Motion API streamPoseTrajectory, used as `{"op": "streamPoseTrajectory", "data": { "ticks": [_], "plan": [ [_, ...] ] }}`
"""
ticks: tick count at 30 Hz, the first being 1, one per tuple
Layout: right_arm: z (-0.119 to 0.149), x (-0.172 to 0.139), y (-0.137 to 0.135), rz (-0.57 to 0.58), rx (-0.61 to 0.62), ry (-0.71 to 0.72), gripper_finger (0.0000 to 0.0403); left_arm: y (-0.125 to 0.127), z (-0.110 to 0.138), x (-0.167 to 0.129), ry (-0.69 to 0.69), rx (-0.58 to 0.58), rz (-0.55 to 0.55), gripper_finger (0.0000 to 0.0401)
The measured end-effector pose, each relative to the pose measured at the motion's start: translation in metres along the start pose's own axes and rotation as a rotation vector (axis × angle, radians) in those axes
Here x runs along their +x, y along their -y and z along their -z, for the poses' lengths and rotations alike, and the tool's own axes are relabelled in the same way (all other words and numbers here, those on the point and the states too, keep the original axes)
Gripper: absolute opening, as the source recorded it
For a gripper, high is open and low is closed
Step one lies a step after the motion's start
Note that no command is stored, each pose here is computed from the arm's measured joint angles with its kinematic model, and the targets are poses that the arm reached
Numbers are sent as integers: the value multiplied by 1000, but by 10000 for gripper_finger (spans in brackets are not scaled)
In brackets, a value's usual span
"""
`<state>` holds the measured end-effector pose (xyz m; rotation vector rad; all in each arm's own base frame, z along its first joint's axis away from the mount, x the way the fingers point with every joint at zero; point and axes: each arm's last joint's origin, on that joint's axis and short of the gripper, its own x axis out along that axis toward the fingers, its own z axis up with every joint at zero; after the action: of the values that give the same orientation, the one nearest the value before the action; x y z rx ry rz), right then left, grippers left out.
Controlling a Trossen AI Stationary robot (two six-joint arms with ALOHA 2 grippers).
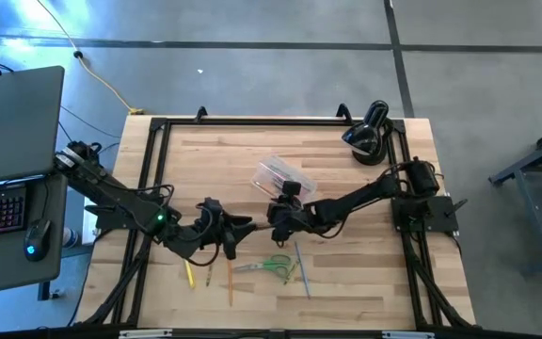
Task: Pick & place school supplies into a supply box
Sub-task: Put the yellow pen into the supply box
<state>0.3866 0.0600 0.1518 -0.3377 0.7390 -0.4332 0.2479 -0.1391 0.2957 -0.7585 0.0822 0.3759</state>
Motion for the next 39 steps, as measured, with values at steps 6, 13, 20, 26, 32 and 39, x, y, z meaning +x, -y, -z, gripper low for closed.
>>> {"op": "streamPoseTrajectory", "data": {
  "ticks": [6, 13, 20, 26, 32, 39],
  "plan": [
    [2, -20, -8, -22, -20, -37, 76, 0, 0, 0, -6, 0, 4, 191],
    [0, -40, -13, -87, -11, -46, 69, 0, 0, 0, -5, 0, 4, 191],
    [15, -42, -15, -216, -103, -185, 96, 0, 0, 0, -5, -8, 4, 191],
    [15, -44, -14, -89, -131, -163, 124, 0, 0, 0, -4, -7, 3, 191],
    [18, -37, -5, -82, -64, -217, 142, 0, 0, 0, -5, -6, 3, 191],
    [21, -27, 8, -104, -15, -277, 151, 0, 0, 0, -5, 1, 2, 191]
  ]
}}
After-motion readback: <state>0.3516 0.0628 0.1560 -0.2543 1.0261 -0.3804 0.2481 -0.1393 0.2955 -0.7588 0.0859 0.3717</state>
